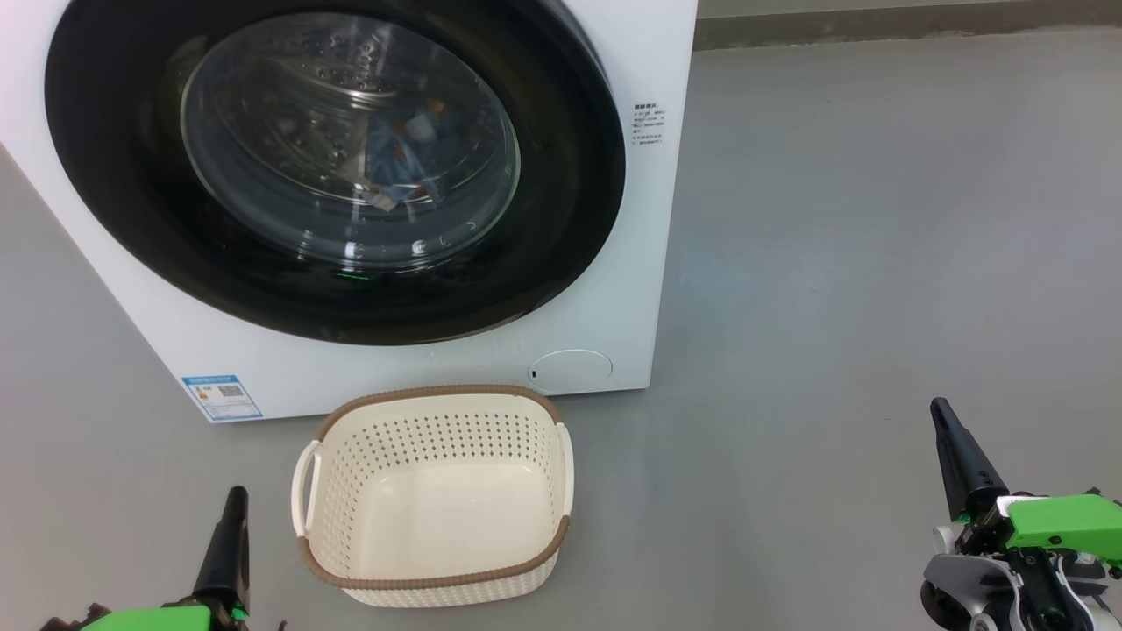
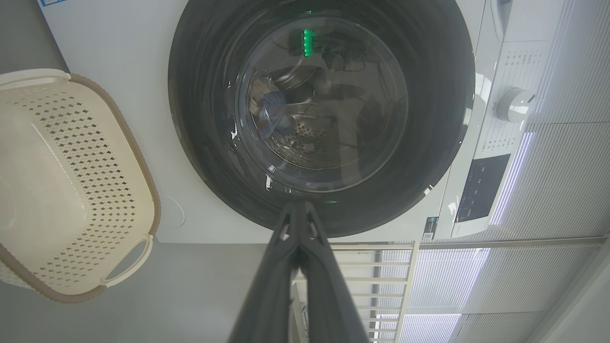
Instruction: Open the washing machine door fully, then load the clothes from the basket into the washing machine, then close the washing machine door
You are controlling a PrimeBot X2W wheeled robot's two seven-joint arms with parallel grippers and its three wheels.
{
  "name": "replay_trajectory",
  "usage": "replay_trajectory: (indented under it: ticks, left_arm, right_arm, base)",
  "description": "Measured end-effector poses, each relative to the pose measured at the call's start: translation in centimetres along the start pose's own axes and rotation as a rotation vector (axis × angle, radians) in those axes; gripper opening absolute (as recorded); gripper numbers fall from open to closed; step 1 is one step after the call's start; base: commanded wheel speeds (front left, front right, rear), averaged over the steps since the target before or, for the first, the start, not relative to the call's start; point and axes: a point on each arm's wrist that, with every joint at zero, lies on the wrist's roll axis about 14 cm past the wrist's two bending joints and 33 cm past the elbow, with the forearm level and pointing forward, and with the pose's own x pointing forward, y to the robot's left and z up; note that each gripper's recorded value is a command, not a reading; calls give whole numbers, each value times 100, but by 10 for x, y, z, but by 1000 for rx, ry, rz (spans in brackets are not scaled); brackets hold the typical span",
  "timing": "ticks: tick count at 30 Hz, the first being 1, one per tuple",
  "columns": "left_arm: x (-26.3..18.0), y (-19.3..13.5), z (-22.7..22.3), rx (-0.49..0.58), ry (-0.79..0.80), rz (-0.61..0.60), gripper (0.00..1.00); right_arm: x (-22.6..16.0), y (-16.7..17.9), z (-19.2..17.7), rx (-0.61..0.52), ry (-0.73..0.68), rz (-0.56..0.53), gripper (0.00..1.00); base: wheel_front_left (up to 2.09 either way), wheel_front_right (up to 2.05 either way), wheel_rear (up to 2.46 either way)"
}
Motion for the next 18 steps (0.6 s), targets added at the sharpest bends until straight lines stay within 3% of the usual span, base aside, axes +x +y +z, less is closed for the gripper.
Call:
replay_trajectory:
  ticks: [18]
  left_arm:
    - [0,0,0,0,0,0,0]
  right_arm:
    - [0,0,0,0,0,0,0]
  base:
    - [0,0,0]
